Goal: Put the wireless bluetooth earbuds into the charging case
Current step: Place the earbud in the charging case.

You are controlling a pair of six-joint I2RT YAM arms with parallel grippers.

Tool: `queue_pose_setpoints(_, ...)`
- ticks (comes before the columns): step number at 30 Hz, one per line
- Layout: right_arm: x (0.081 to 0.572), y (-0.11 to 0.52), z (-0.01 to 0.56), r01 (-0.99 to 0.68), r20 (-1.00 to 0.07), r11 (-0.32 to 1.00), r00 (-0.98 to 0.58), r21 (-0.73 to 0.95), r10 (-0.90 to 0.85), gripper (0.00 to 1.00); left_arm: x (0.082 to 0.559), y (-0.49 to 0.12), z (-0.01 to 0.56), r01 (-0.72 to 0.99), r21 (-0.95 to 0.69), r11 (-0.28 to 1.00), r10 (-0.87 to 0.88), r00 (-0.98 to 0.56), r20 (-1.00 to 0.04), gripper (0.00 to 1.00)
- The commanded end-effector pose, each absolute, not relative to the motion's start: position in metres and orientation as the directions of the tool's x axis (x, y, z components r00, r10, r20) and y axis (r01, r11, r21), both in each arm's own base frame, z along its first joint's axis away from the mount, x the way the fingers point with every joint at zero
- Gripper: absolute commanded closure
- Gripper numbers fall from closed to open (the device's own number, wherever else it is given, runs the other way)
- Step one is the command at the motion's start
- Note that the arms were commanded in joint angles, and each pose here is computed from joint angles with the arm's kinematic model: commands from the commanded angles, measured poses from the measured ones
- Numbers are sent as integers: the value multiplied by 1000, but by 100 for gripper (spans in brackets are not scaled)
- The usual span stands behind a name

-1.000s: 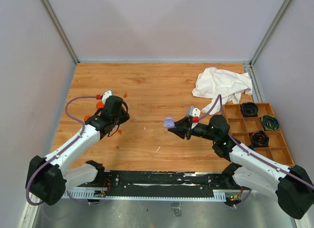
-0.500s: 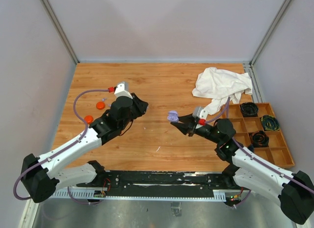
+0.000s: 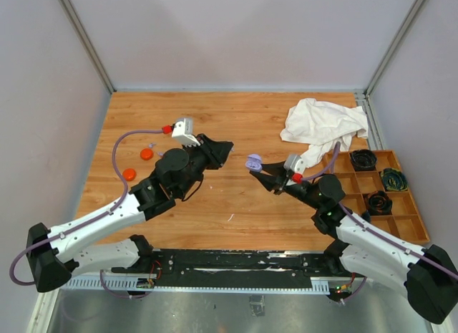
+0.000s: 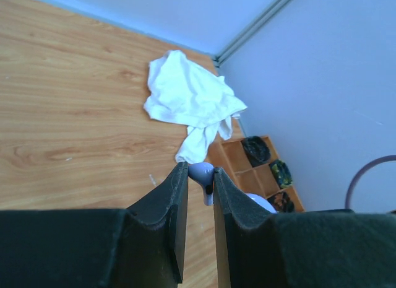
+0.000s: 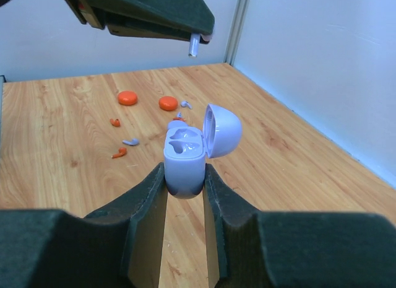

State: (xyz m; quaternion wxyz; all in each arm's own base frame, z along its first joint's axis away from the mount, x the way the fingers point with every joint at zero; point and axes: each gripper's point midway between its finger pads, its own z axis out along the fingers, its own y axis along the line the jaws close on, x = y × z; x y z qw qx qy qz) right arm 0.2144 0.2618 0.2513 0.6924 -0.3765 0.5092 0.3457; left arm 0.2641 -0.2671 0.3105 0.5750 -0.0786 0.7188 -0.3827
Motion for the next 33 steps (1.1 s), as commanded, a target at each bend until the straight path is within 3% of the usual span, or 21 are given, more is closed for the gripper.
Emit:
queue_pose_setpoints(1,218,260,272,-836,-945,520,290,-174,150,93,259,-273,337,378,-670,639,-617,-268,-740,82)
queue_pose_setpoints(33,217,252,273,-829,-947,553,238,-81,218,93,239,-327,315,480,-538,693,-502,-214,-838,82)
